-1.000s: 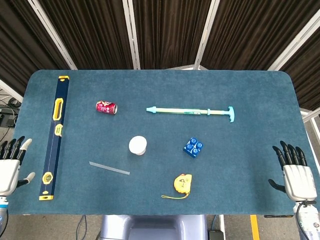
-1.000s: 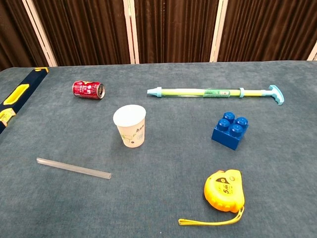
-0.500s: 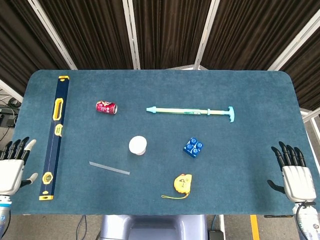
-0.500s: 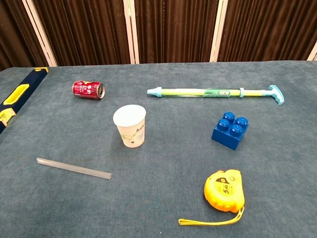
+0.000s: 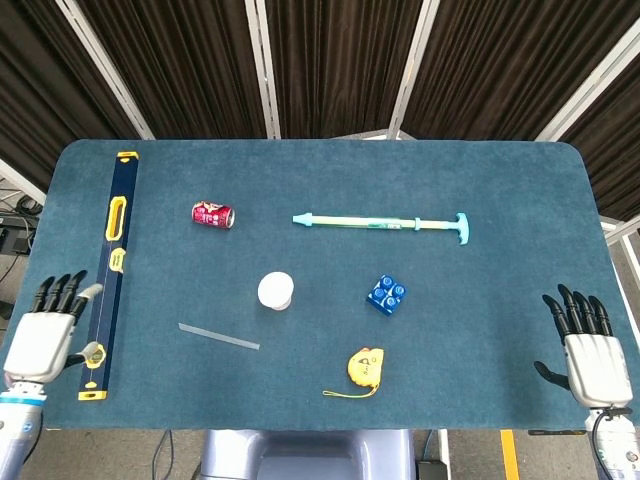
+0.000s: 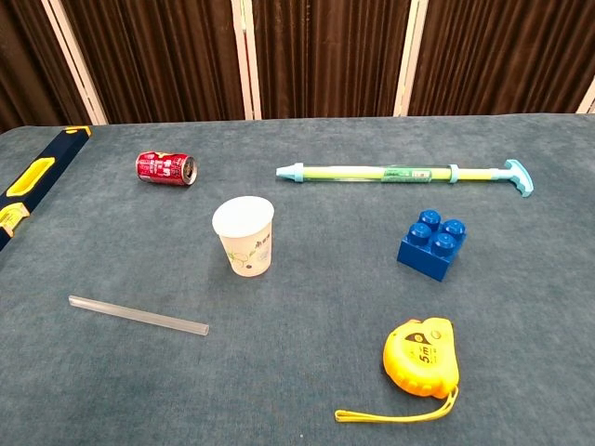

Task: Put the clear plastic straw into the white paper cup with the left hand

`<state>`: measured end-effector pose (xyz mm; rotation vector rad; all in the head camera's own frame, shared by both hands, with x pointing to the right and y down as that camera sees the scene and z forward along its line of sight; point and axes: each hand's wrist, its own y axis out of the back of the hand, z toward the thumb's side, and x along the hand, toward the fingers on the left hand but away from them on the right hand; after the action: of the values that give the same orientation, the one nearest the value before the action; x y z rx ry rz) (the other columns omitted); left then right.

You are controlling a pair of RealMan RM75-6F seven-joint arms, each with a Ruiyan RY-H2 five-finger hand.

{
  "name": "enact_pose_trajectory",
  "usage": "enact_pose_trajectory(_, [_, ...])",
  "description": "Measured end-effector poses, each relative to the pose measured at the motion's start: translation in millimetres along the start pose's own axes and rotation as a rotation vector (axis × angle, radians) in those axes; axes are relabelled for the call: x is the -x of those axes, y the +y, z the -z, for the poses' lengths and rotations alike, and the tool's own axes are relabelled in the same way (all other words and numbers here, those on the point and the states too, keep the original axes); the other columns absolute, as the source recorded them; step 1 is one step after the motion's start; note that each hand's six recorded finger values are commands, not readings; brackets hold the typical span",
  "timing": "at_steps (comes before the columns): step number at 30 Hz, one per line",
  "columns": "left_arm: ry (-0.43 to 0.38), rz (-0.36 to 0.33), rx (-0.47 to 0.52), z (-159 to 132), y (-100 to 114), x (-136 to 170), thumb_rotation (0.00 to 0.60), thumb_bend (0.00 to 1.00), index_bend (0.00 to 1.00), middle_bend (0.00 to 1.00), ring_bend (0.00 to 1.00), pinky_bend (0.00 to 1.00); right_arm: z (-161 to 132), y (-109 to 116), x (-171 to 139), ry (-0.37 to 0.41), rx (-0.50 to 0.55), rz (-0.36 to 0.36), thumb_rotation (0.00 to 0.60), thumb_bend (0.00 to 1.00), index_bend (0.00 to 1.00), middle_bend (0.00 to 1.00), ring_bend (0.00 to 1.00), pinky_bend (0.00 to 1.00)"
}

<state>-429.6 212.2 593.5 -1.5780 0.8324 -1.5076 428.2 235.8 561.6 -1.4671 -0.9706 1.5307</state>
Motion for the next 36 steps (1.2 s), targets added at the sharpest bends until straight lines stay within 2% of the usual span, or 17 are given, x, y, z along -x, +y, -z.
enact_pose_trajectory(4, [-0.050,0.028,0.010,-22.1,-9.7,-10.5,0.600,0.29,0.44,0.03,0.01,0.11,-2.7,-0.4,0.8,0.009,0.001,0.000,0.600,0.04,0.09,0.00,0.00,0.00])
enact_pose_trajectory(14, [-0.170,0.148,0.033,-104.5,-44.7,-48.8,0.600,0.30,0.47,0.03,0.01,0.11,-1.7,-2.5,4.0,0.010,0.016,-0.008,0.600,0.04,0.09,0.00,0.00,0.00])
enact_pose_trajectory(21, [-0.245,0.192,0.051,-165.8,-57.4,-67.9,0.600,0.32,0.50,0.03,0.01,0.11,-1.1,-3.0,4.8,0.011,0.024,-0.011,0.600,0.04,0.09,0.00,0.00,0.00])
enact_pose_trajectory(27, [-0.268,0.212,0.042,-182.1,-61.2,-69.9,0.600,0.32,0.50,0.03,0.01,0.11,-0.9,0.0,4.6,0.010,0.035,-0.002,0.600,0.04,0.09,0.00,0.00,0.00])
enact_pose_trajectory(36, [-0.260,0.265,-0.002,-186.3,-71.6,-69.2,0.600,0.32,0.46,0.00,0.00,0.10,-1.2,5.0,3.7,0.014,0.051,0.010,0.600,0.04,0.09,0.00,0.00,0.00])
